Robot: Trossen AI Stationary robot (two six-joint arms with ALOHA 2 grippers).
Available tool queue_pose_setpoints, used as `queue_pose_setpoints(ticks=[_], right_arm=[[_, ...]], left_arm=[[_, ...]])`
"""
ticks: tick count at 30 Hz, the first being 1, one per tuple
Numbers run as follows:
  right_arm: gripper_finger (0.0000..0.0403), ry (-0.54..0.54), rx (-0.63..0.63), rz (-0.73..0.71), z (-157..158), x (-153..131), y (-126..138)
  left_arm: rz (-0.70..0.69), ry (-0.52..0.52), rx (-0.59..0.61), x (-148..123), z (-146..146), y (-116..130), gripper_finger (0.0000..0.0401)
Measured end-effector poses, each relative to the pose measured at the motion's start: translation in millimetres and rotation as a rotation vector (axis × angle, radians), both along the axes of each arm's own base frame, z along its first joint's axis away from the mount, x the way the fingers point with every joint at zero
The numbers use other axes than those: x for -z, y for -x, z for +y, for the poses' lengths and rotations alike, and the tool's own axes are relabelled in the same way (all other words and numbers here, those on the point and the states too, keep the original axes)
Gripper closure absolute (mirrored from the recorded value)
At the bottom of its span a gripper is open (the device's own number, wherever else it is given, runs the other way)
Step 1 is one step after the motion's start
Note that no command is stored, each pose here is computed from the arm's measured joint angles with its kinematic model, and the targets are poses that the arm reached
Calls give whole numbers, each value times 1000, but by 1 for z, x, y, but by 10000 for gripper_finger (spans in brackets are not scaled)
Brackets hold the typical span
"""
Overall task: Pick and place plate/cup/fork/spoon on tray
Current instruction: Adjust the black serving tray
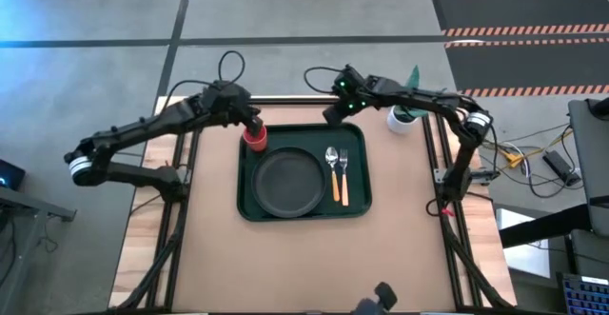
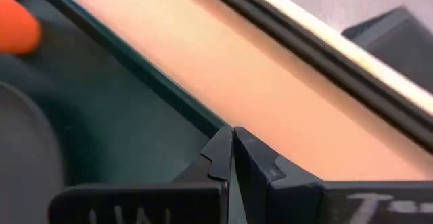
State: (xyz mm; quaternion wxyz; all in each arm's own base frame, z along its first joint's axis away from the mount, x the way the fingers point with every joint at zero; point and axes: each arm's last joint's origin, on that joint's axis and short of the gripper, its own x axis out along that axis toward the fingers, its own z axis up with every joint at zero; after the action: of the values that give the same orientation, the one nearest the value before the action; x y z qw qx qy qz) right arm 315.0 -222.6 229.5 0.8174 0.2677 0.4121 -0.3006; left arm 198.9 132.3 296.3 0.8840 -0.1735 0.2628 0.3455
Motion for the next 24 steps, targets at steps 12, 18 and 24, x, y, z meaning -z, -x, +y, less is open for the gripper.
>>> queue_pose_setpoints(ticks=[12,18,24], right_arm=[[394,-102,-15,-20,-43,77,-32],[394,-176,-78,-99,-65,94,-67],[394,-194,-121,-73,-72,95,-97]], left_arm=[[-81,-58,1,-25,-9,14,401],[-57,-35,-3,-18,-15,24,401],[-24,-13,-3,-18,-21,32,401]])
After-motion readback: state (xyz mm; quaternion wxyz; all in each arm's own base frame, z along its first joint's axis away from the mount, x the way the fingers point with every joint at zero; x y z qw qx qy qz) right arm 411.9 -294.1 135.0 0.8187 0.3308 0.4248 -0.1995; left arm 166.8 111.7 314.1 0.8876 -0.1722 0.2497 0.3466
